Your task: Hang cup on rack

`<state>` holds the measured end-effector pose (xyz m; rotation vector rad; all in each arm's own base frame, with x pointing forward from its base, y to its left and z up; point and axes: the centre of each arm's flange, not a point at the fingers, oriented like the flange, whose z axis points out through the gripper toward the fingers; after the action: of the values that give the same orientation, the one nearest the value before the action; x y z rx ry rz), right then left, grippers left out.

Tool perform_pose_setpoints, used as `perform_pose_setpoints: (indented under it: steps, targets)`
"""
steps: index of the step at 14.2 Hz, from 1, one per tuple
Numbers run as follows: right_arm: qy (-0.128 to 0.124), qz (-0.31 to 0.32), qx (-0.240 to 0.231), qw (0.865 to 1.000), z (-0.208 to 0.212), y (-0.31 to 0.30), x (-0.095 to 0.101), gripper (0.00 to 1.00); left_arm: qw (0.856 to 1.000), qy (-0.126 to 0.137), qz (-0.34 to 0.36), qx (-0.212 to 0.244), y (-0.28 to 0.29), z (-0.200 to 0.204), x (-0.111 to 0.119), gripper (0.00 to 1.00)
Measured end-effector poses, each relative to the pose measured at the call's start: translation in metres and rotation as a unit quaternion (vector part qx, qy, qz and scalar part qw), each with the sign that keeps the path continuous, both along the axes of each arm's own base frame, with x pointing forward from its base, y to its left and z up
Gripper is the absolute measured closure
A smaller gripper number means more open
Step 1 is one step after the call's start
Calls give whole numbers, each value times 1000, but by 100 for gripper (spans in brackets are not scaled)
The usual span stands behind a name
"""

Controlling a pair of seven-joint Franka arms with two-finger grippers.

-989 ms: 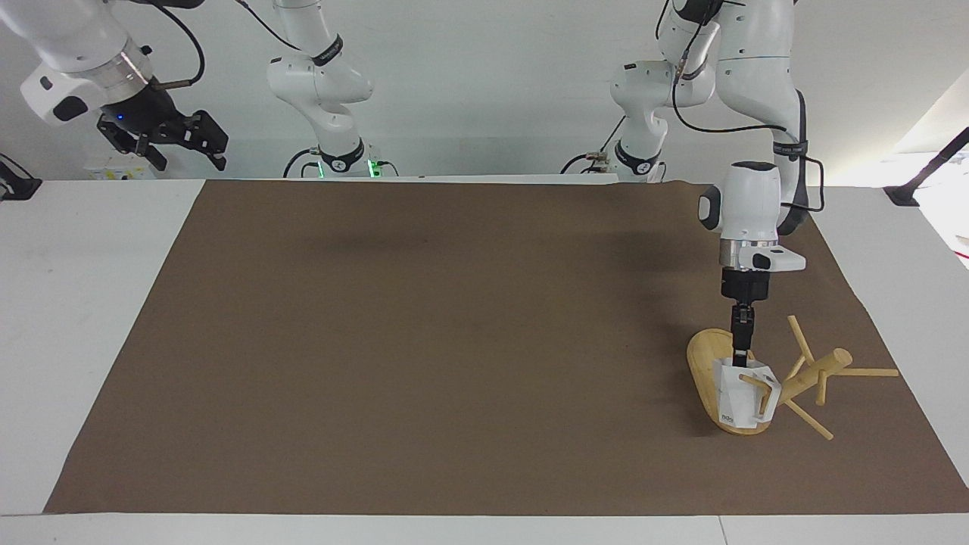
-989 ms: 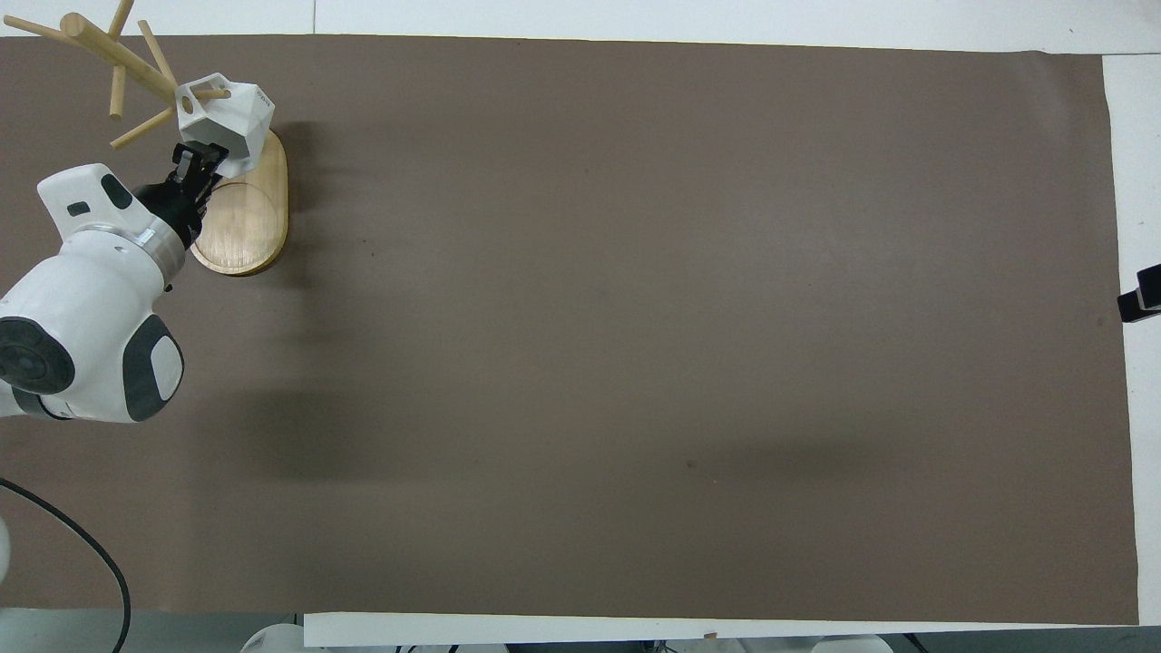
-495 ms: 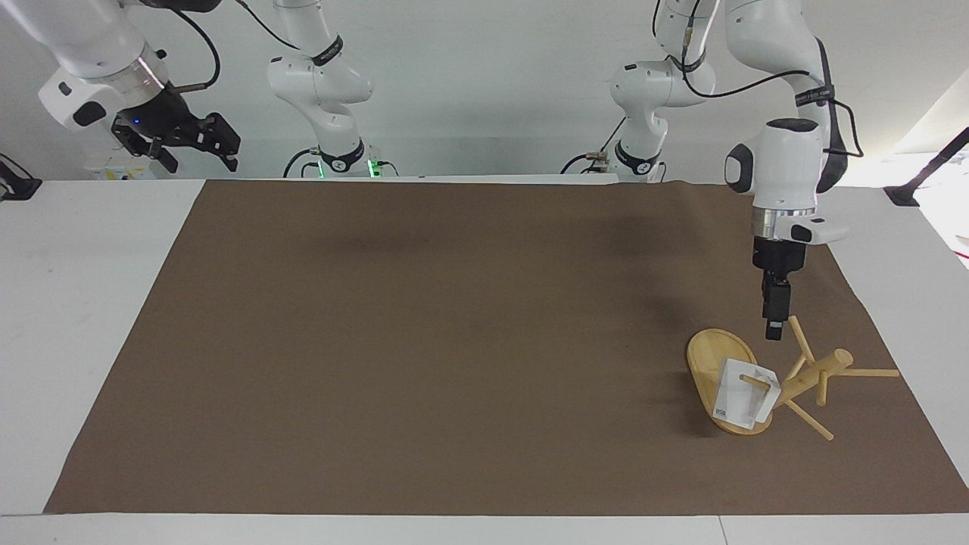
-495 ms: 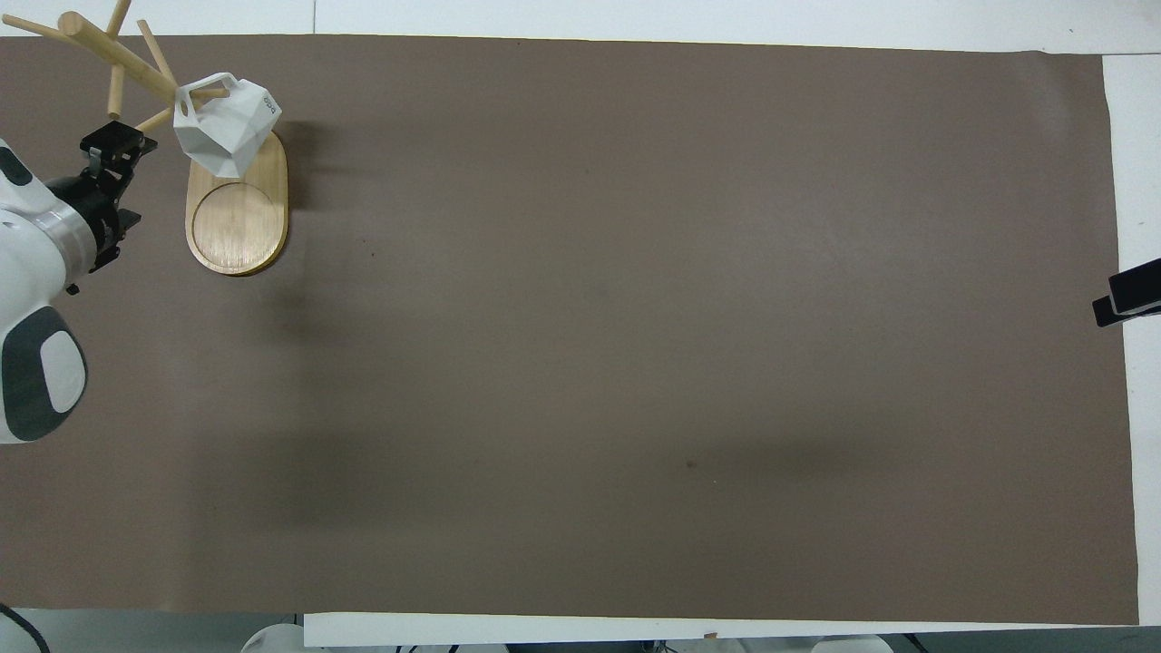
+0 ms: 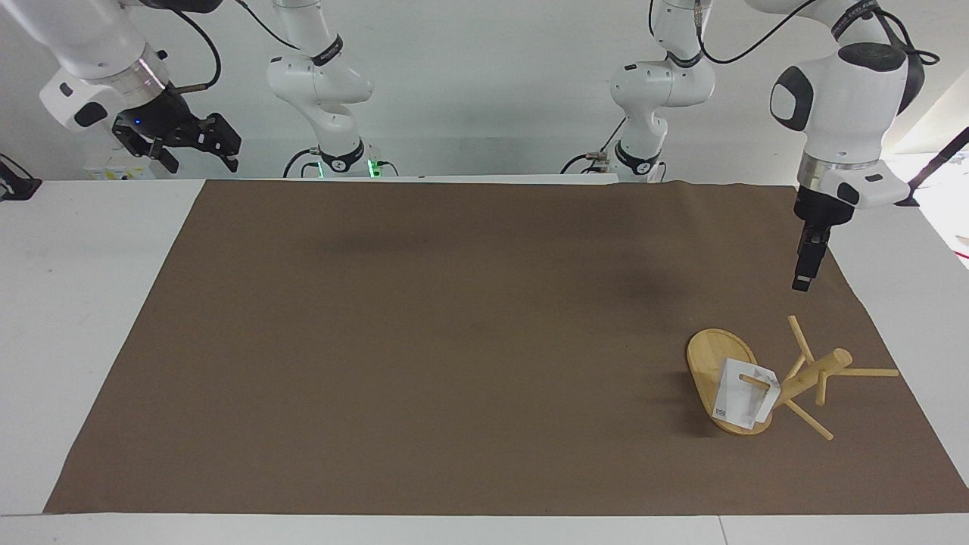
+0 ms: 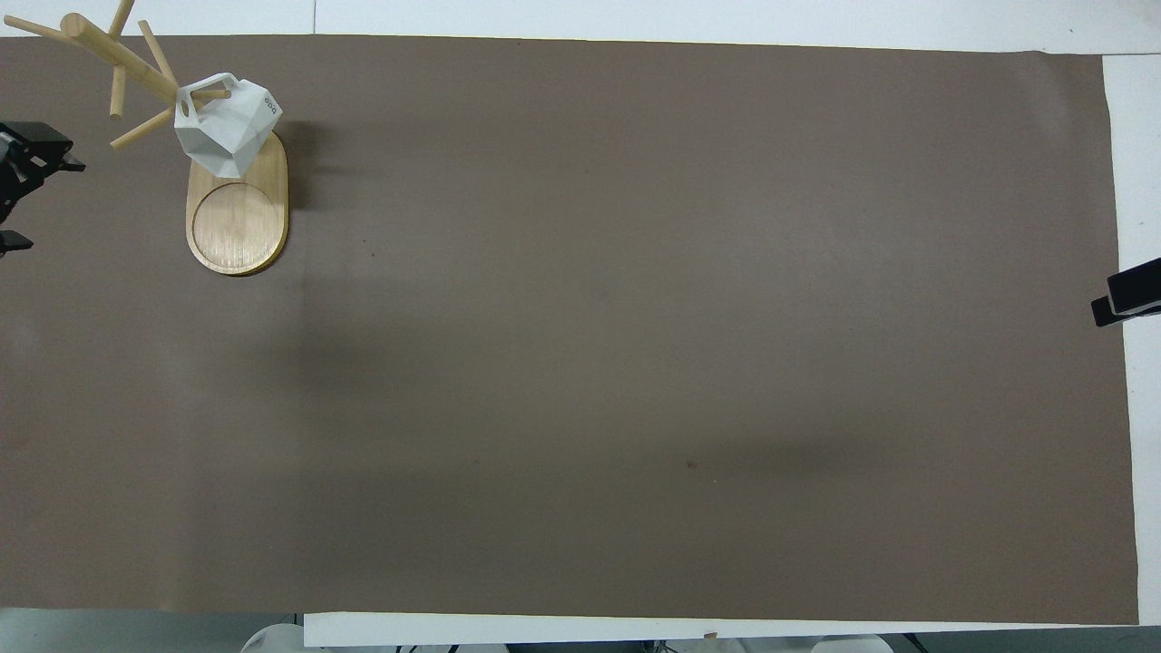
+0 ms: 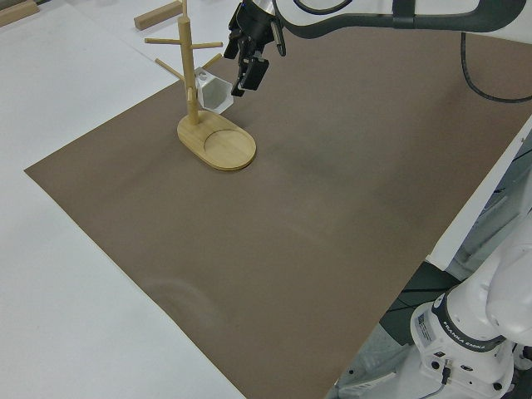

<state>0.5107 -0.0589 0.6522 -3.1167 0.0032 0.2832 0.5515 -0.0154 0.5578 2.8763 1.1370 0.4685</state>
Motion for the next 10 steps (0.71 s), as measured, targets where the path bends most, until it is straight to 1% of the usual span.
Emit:
perform_pose_setpoints:
  steps: [1,3,5,6,8,10]
  targets:
    - [0,0,0,1000,0,0,0,0,999,22,-41,-1,0,10,-2,0]
    - [0,0,0,1000,0,0,0,0,990,62,-126,5,2,27,-7,0]
    - [0,0,0,1000,0,0,0,0,971,101,-218,17,3,38,-11,0]
    - [0,0,0,1000,0,0,0,0,960,117,-253,20,2,41,-11,0]
    - [0,0,0,1000,0,0,0,0,939,140,-314,26,1,48,-7,0]
    - [0,-1,0,1000,0,-1,0,0,918,141,-370,20,-2,49,-2,0]
